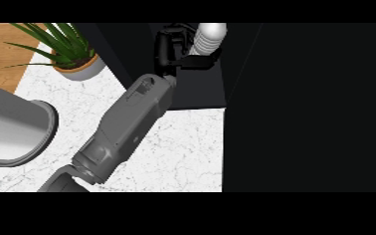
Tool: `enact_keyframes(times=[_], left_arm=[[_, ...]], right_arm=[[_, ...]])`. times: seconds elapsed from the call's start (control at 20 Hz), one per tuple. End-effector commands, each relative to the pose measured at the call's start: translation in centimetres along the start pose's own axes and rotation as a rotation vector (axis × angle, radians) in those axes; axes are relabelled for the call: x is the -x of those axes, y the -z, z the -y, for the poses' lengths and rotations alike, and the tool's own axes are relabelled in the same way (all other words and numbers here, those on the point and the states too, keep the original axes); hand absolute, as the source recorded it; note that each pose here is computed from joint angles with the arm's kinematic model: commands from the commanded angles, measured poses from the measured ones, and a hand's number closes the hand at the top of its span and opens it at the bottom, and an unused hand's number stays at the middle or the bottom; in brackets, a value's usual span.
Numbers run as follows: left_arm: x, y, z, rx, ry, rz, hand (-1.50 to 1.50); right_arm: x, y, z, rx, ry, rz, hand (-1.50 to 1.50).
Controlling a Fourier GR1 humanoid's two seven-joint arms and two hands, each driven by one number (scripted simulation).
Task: Pick up the bottled water, place it into the cabinet and close the cabinet
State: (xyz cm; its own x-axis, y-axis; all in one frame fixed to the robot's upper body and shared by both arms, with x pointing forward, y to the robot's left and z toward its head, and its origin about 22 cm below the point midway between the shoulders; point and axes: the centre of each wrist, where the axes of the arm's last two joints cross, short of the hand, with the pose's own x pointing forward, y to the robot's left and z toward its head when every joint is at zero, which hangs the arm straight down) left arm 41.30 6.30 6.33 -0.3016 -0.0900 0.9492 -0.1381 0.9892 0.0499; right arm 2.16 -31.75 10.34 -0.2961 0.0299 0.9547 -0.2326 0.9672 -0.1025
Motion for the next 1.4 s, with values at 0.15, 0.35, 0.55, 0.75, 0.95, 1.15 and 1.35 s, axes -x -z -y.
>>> enact_keyframes(times=[0.15, 0.35, 0.55, 0.75, 0.95, 1.15, 1.35], left_arm=[[0.2, 1.6, 0.1, 0.017, 0.148, 0.023, -1.50], [1.1, 1.6, -0.6, 0.020, 0.190, -0.017, -1.50], [-0.6, 2.8, 0.1, 0.001, 0.152, -0.009, -1.50], [-2.4, 4.1, 0.4, 0.033, 0.069, 0.022, -1.50], [-1.6, 3.2, 0.3, 0.073, -0.042, 0.074, -1.50], [-1.3, 2.8, -0.1, 0.132, -0.184, 0.086, -1.50], [-1.6, 1.5, 0.6, 0.194, -0.202, 0.062, -1.50]], right_arm=[[-1.6, 1.2, -1.3, 0.006, 0.038, 0.088, -1.50], [-1.7, 0.8, -0.7, -0.002, 0.033, 0.070, -1.50], [-1.2, 0.6, 0.5, 0.002, 0.028, 0.069, -1.50], [-2.6, 1.3, -0.8, -0.029, 0.009, 0.073, -1.50], [-1.2, 0.8, -0.3, -0.007, 0.015, 0.094, -1.50], [-2.6, 1.5, -0.9, -0.028, -0.001, 0.074, -1.50], [-1.6, 2.4, -1.1, -0.008, 0.010, 0.084, -1.50]])
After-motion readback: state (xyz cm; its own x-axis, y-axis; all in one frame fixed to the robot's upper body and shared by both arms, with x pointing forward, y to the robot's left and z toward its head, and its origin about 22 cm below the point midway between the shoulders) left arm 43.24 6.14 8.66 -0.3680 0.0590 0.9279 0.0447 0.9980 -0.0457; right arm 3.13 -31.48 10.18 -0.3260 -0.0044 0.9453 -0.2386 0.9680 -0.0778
